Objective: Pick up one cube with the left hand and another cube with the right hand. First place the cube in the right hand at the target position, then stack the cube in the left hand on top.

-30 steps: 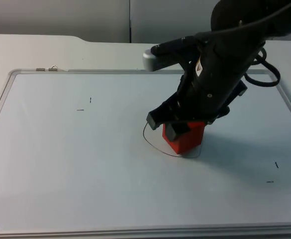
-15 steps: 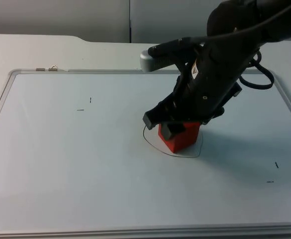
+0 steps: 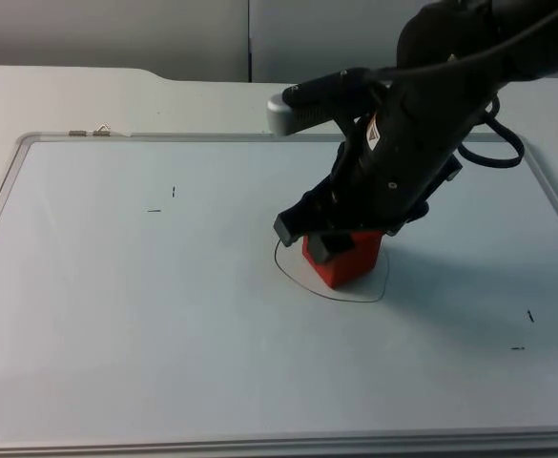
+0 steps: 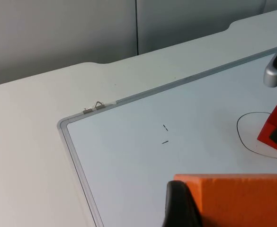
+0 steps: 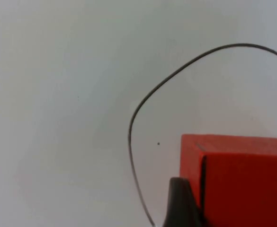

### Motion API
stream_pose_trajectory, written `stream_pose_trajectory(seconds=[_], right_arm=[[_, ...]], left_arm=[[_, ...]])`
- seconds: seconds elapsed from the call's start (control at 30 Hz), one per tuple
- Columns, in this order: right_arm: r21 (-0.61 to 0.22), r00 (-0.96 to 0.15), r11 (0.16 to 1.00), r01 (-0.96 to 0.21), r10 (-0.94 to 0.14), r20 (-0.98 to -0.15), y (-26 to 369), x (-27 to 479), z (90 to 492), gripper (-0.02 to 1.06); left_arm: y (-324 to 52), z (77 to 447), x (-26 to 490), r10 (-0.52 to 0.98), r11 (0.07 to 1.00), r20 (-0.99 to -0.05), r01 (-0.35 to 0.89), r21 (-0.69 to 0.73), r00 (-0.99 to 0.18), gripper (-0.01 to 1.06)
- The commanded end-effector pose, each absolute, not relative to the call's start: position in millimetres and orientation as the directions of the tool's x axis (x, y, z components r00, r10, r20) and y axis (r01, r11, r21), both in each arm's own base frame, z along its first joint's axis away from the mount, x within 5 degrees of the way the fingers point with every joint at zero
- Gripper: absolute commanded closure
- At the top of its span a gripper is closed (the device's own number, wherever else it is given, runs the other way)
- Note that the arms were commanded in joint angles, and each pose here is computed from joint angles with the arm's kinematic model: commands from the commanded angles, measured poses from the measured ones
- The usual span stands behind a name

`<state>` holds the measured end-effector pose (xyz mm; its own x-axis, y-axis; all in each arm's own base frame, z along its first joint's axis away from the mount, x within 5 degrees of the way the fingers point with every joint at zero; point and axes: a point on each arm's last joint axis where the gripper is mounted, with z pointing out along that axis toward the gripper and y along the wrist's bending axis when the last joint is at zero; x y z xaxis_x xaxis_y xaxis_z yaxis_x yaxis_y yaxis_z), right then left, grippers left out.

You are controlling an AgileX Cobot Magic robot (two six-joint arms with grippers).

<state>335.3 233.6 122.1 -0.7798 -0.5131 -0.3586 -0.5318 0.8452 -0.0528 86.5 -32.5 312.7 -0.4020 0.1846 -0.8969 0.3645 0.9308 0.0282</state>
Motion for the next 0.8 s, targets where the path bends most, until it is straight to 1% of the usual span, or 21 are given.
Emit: stream_pose_trajectory(seconds=[0.0, 0.37, 0.6, 0.77], right_arm=[[-0.057, -0.765, 0.840, -0.539, -0.517, -0.384, 237, 337, 126, 1.05], [-0.057, -0.762, 0.839, -0.541, -0.518, -0.388, 237, 338, 125, 1.05], [-0.061, -0.771, 0.837, -0.544, -0.527, -0.357, 237, 337, 111, 1.05], [-0.061, -0.773, 0.837, -0.544, -0.528, -0.352, 236, 337, 110, 1.04]], left_arm=[[-33, 313, 85, 0.173, 0.929, -0.903, 0.370, 0.017, -0.393, 1.05], [-33, 313, 85, 0.173, 0.929, -0.903, 0.370, 0.017, -0.393, 1.05], [-33, 313, 85, 0.174, 0.929, -0.902, 0.370, 0.017, -0.395, 1.05], [-33, 313, 85, 0.174, 0.929, -0.902, 0.370, 0.017, -0.395, 1.05]])
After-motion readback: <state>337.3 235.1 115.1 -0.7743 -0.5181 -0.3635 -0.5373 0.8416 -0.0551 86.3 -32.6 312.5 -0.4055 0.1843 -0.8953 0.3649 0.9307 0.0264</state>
